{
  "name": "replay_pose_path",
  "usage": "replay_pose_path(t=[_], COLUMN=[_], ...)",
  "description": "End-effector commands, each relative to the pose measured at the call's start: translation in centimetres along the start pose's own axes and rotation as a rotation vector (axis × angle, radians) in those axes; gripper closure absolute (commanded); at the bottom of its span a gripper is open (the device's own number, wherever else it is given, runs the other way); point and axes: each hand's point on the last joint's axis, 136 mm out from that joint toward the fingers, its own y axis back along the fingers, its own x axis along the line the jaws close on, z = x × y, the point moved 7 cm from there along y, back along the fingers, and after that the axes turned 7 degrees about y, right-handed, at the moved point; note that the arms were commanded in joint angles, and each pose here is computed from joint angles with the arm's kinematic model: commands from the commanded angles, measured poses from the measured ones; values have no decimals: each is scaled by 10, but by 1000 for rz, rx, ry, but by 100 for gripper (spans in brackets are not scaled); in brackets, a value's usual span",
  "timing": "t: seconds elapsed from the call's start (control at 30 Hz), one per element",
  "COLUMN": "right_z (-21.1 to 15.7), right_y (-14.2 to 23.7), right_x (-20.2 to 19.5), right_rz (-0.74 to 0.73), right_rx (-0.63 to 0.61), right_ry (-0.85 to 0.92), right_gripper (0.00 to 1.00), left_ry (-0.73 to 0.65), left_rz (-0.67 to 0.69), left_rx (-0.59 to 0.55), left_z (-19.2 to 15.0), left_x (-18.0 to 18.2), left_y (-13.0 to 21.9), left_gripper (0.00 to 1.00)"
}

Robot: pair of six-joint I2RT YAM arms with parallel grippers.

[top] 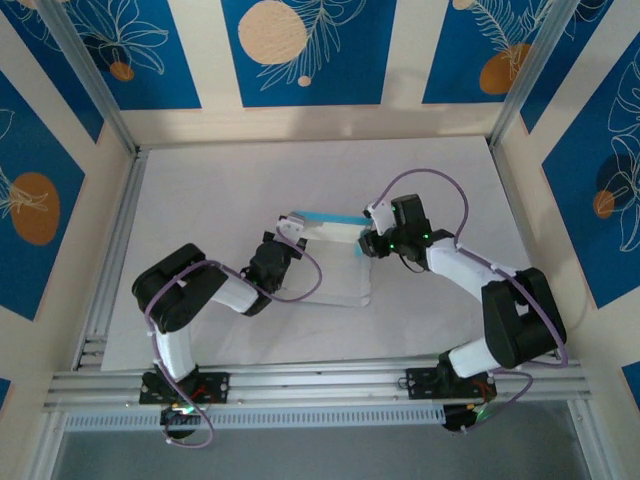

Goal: Fold the paper box

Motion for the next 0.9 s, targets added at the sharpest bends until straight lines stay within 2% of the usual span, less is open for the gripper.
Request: replay_pose_path(t=[0.0,0.13,0.27,0.37,0.73,0.87], right_z=[17,21,21,21,34,40], right_y=[-1,-7,-15,-20,-39,-45], right_x=[0,-3,0,2,0,0], right_rz=[10,-10,-32,-57,-53,-56], right_rx=[-44,-25,14,42,76,76], right_ry=[27,16,34,46,51,42], right_gripper=[61,66,76,78,74,76], left_ry=[-27,-27,-25,-23,-17,-10], left_rz=[-20,-21,-18,-13,-15,-7], left_rx=[2,1,0,0,3,6], left_z=[-5,-5,-5,-5,-6,-6], left_x=[-3,-3,-3,-2,-3,-3], left_y=[3,4,4,4,5,6], left_gripper=[100,100,100,100,100,100])
